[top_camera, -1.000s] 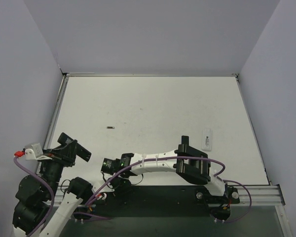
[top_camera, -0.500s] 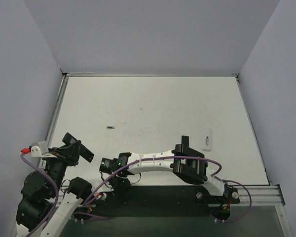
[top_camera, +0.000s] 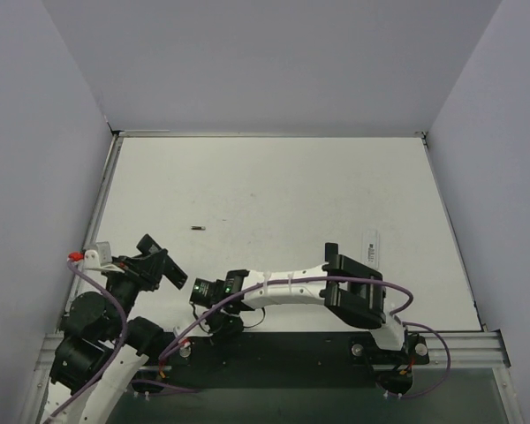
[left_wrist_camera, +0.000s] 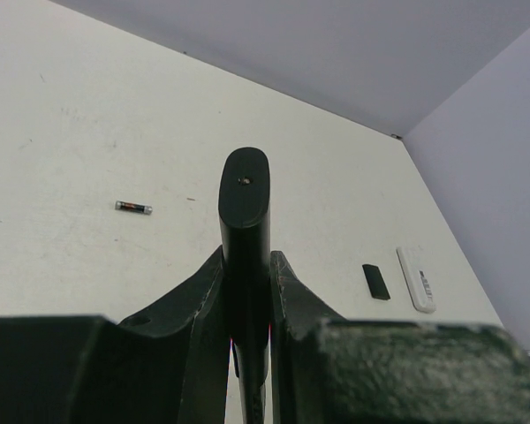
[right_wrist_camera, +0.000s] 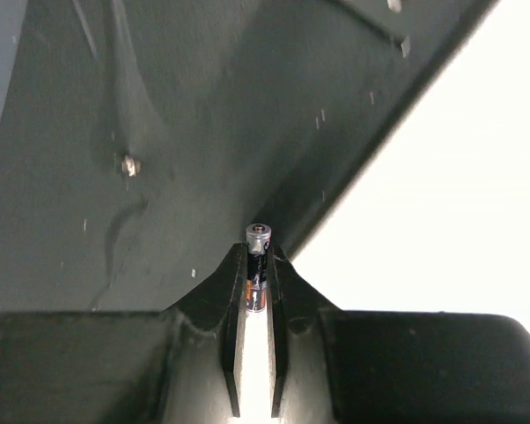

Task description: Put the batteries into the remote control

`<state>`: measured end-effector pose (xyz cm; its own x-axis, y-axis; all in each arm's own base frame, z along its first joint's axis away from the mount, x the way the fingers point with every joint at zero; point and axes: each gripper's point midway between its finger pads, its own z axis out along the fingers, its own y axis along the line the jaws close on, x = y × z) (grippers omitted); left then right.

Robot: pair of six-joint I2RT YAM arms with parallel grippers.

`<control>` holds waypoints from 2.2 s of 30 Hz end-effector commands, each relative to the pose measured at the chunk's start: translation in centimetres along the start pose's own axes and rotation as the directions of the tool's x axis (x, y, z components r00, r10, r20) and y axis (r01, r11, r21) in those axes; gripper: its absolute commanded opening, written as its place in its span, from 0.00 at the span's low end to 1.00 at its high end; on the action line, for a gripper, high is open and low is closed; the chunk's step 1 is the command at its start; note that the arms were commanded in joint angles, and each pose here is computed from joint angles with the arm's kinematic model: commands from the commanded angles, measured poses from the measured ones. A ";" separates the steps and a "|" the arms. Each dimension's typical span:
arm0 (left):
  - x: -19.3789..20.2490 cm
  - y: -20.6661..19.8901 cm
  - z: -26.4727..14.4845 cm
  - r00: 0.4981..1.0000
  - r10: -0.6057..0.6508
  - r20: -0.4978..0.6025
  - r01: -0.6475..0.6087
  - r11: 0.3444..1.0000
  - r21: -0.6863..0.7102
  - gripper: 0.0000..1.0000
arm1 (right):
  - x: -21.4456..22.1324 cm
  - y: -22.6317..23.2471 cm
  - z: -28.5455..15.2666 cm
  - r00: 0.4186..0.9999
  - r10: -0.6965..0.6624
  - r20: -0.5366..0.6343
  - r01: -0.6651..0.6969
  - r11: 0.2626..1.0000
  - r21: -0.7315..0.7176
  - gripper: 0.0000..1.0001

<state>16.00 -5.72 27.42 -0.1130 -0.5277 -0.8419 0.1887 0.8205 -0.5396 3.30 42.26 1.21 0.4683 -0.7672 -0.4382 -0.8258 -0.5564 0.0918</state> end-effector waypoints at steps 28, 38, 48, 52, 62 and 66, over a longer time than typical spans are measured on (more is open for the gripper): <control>7.2 -6.2 7.7 0.827 -0.549 -0.124 0.544 0.723 0.426 0.00 | -0.8 -9.8 -27.4 0.552 0.108 0.827 -0.786 0.398 0.473 0.00; 8.6 -4.4 8.9 0.779 -0.612 -0.138 0.622 0.725 0.296 0.00 | -1.6 -11.2 -26.4 0.536 0.125 0.835 -0.796 0.406 0.449 0.00; 8.4 -4.0 8.8 0.738 -0.662 -0.131 0.669 0.690 0.277 0.00 | -2.3 -11.6 -26.0 0.504 0.138 0.853 -0.809 0.422 0.409 0.00; 8.8 -3.6 8.9 0.732 -0.668 -0.134 0.677 0.691 0.253 0.00 | -2.5 -11.5 -26.1 0.495 0.140 0.857 -0.811 0.428 0.399 0.00; 9.0 -3.3 9.1 0.709 -0.693 -0.135 0.702 0.674 0.229 0.00 | -3.0 -11.0 -25.5 0.504 0.171 0.847 -0.799 0.465 0.382 0.00; 8.9 -3.3 9.1 0.701 -0.701 -0.133 0.710 0.667 0.226 0.00 | -2.8 -11.0 -24.9 0.518 0.203 0.831 -0.796 0.469 0.382 0.00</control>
<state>23.25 -15.42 22.67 -0.3487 -0.9075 -0.2341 0.2840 0.1358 -0.9492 18.91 41.61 21.94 -0.1803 -0.2790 -0.9432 -0.8731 0.4871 0.0228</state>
